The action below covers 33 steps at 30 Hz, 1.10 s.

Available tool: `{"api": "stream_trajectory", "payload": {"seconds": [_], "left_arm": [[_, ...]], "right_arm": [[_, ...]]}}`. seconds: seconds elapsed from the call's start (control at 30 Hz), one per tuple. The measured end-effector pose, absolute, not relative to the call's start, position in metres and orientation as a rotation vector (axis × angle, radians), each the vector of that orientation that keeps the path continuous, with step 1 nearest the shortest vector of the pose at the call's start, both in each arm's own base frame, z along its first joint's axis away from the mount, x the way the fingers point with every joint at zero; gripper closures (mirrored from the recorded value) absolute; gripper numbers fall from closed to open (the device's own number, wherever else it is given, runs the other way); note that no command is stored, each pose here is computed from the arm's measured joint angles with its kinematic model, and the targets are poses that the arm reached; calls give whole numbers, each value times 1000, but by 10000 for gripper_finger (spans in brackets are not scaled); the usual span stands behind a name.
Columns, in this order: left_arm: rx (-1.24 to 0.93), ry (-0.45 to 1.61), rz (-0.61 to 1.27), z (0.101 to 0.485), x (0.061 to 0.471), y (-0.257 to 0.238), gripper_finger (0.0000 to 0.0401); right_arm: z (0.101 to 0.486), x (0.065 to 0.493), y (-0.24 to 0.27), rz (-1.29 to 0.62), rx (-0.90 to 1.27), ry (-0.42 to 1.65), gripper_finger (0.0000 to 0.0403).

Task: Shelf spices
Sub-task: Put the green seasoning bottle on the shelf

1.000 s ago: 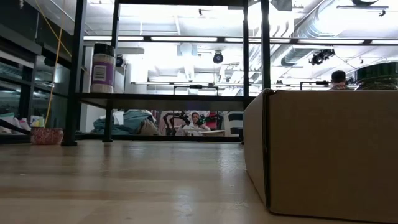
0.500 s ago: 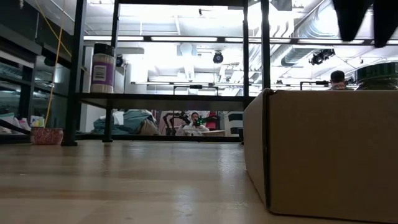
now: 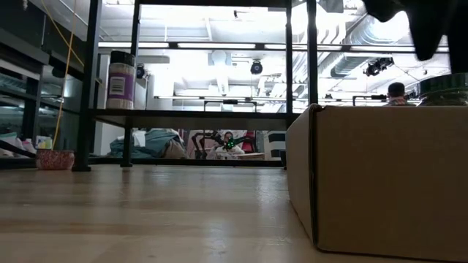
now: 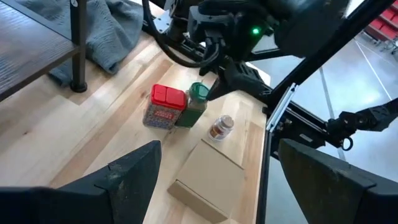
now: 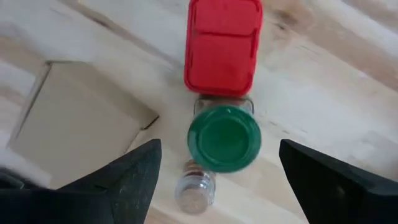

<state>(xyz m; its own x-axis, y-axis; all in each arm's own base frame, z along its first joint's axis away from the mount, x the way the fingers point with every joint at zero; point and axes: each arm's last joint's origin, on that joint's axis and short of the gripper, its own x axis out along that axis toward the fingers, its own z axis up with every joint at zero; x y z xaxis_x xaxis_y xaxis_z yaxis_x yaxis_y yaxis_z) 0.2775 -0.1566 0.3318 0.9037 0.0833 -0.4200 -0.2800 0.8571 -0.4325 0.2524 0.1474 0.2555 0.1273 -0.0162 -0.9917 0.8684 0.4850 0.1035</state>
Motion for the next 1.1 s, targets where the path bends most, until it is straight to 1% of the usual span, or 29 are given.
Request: {"api": "stream_trajectory", "payload": {"seconds": [0.1, 0.3, 0.47, 0.77, 0.83, 0.9, 1.03, 1.07, 1.1], "left_arm": [[-510, 400, 203, 332, 278, -155, 80], [-532, 388, 230, 332, 280, -151, 80], [-528, 371, 257, 332, 280, -151, 80], [-515, 378, 270, 331, 279, -150, 80], [-515, 377, 271, 331, 279, -150, 80], [-514, 377, 272, 331, 279, -150, 80], [-502, 394, 275, 329, 279, -149, 80], [-497, 402, 274, 329, 278, -149, 80], [-491, 409, 271, 328, 278, -150, 80]], "right_arm": [[242, 245, 143, -767, 863, 1294, 80], [221, 253, 148, -667, 881, 1268, 80], [208, 252, 148, -721, 797, 1339, 80], [188, 261, 153, -753, 757, 1337, 85], [185, 262, 153, -759, 752, 1342, 98], [185, 262, 154, -764, 757, 1341, 125], [192, 262, 157, -757, 739, 1348, 212], [195, 262, 158, -745, 729, 1350, 223], [200, 262, 160, -728, 716, 1352, 222]]}}
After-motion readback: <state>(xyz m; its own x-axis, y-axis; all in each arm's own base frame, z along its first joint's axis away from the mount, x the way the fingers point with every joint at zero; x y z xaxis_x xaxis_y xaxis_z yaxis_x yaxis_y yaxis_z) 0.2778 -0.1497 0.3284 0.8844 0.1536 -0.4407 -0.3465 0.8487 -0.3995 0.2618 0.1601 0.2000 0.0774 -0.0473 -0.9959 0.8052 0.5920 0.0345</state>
